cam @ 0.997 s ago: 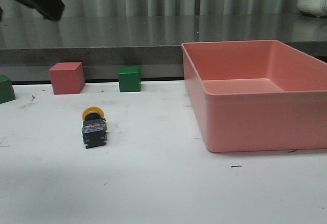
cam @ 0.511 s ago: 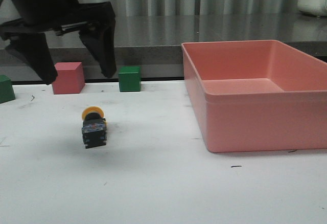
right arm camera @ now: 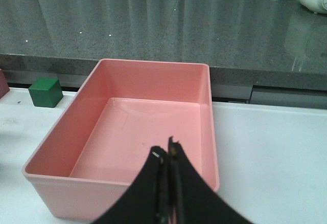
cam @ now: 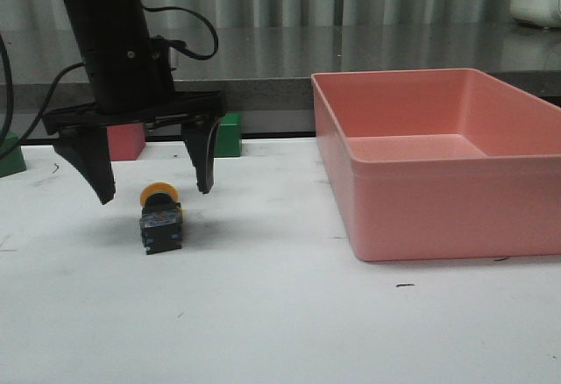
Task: Place and stand button with both arms
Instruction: 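Lower the open left gripper over the yellow button, then close the left gripper on the button body and lift it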
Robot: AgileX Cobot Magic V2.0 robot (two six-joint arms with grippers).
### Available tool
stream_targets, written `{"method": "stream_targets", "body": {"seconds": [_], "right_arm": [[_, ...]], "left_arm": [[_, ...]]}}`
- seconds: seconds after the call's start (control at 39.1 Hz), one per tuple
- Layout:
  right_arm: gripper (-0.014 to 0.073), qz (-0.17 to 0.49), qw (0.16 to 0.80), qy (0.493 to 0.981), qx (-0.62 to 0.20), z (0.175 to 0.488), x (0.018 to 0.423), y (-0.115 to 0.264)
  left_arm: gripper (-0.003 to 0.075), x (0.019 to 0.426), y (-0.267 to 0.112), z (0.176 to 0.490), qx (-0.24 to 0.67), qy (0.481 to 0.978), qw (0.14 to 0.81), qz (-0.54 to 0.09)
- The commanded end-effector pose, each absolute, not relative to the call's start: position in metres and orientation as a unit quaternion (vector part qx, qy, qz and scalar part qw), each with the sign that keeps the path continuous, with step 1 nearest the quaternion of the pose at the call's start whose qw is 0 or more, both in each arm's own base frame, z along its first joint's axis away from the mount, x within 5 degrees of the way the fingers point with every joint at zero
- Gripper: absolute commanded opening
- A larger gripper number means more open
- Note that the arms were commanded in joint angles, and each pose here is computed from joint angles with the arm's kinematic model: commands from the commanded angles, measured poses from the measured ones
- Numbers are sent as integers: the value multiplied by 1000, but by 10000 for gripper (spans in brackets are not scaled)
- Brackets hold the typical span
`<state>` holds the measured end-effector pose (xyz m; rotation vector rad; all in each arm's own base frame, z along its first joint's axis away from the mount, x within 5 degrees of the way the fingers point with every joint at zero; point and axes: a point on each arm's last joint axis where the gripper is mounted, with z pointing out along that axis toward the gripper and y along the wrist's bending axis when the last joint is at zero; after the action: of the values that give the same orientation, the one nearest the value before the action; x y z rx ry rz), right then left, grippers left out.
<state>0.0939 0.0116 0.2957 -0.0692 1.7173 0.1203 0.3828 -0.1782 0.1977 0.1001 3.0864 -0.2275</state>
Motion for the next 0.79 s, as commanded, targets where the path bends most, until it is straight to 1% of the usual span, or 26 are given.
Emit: {"method": "stream_targets", "body": {"seconds": [0.0,0.1,0.28,0.46,0.61,0.66,0.77], "right_arm": [[-62,51,694,718,-39,313,94,12],[-62,51,694,718,-39,313,94,12],[-62,51,694,718,-39,313,94,12],[-62,51,694,718,-39,313,94,12],[-62,51,694,718,-39,313,94,12],[-62,51,694,718,-39,313,94,12],[-62,51,694,718,-39,313,94,12]], "left_arm": [[691,389,-171,215,10,995,41,-90],[691,393,-171,206,-5,994,34,-106],[691,399,-176,198,-15,991,45,-124],[690,400,-177,188,-19,991,31,-125],[689,400,-178,185,-20,992,26,-125],[674,399,-177,185,-20,992,24,-125],[591,399,-177,185,-19,992,20,-123]]}}
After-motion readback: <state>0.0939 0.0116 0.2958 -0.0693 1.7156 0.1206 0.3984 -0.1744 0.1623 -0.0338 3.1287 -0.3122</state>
